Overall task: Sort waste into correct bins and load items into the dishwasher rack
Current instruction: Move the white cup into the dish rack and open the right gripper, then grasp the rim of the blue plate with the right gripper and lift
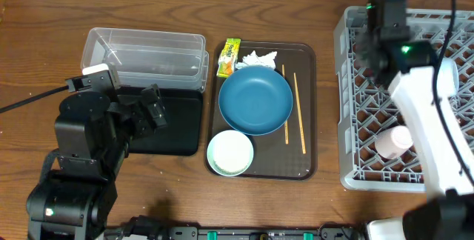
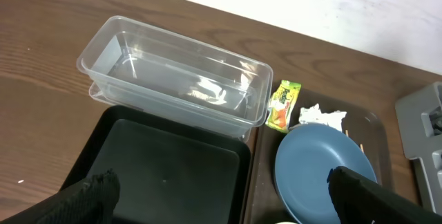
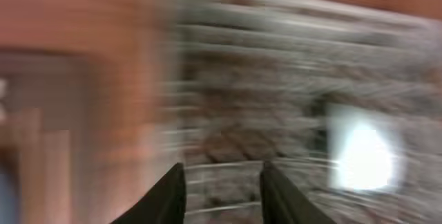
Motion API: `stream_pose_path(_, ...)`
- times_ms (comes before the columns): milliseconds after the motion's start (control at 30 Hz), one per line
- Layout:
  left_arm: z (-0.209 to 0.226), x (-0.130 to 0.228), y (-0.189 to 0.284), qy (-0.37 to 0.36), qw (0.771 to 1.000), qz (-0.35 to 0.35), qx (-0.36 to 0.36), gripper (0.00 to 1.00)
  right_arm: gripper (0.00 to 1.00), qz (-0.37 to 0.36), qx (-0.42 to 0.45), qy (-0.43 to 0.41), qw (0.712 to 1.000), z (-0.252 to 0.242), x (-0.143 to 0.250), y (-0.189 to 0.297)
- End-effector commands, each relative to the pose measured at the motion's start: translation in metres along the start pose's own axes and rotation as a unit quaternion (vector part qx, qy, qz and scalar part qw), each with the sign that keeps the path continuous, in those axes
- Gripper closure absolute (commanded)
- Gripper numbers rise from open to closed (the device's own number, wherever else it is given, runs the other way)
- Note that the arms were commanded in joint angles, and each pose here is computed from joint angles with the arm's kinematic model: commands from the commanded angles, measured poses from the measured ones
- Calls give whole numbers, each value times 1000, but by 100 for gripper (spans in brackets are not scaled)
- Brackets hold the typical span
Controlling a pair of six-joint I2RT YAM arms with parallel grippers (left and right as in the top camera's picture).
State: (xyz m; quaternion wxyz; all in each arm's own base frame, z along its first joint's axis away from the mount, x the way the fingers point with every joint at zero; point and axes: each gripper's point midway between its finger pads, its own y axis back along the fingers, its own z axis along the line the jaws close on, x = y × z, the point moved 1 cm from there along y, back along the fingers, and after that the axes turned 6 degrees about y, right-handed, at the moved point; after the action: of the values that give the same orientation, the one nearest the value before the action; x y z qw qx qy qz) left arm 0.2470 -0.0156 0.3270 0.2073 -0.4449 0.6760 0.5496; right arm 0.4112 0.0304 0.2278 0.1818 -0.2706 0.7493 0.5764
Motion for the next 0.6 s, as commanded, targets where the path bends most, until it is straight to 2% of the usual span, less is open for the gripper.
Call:
stream_pose_path(0, 2, -4, 2, 2, 1000, -7, -5, 2, 68, 26, -225, -24, 974, 104, 9, 21)
stream_pose_path(100, 2, -4, 2, 2, 1000, -7, -5, 2, 67, 73, -257, -24, 963, 149, 28, 27)
stream_pose_path(200, 2, -4, 2, 2, 1000, -7, -5, 2, 63, 127, -242, -20, 962, 173, 53, 18)
stream_pose_path(333, 2, -4, 2, 2, 1000, -7, -5, 2, 67, 189, -243, -24, 951, 192, 78, -4)
stream_pose_path(500, 2, -4, 2, 2, 1000, -7, -5, 2, 72, 226, -225, -25, 947, 194, 94, -28)
stream_pose_path(567, 2, -4, 2, 2, 1000, -7, -5, 2, 69, 225, -202, -41, 952, 186, 93, -36)
